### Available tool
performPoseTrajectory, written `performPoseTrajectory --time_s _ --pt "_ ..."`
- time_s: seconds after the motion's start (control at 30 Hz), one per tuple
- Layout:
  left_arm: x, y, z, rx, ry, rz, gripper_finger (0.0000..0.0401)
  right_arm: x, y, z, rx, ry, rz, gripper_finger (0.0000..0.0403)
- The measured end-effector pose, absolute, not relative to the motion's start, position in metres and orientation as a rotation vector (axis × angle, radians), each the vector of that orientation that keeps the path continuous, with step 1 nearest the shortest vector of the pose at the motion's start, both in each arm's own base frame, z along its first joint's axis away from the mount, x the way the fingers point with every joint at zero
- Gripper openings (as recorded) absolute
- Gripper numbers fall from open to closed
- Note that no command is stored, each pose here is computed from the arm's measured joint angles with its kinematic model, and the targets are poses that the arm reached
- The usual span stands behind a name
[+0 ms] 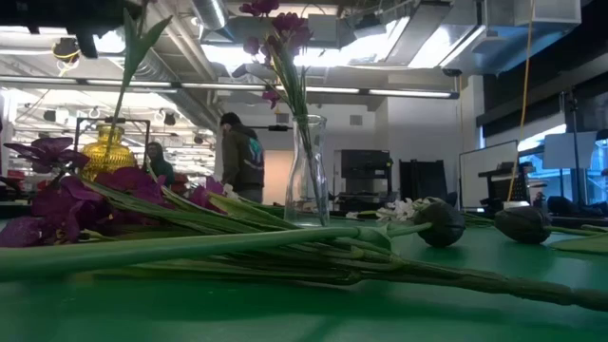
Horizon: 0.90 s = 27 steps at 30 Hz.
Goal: Sort flowers into vase by color
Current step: Put the pink flower into the yellow vase
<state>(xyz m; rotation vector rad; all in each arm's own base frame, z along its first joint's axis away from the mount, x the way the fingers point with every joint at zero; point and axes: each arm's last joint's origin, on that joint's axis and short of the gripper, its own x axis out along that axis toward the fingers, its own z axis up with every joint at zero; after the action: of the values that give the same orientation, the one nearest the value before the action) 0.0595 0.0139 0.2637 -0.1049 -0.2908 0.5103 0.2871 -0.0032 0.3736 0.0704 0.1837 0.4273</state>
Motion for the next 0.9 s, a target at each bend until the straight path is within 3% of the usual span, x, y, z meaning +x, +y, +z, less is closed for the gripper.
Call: performPoseTrajectory --time_s 0.33,0.67,0.9 --pt "0.064 0.014 0.249 -0.165 -0.189 0.506 0.0 0.287 -0.003 0.374 0.07 0.183 0.427 0.0201" --pt "0.085 0.014 0.202 -0.158 -0.142 0.518 0.0 0.287 -0.003 0.373 0.073 0.192 0.427 0.0201" --pt "0.087 0.015 0.191 -0.19 -0.103 0.563 0.0006 0.287 -0.003 0.37 0.079 0.219 0.418 0.0201"
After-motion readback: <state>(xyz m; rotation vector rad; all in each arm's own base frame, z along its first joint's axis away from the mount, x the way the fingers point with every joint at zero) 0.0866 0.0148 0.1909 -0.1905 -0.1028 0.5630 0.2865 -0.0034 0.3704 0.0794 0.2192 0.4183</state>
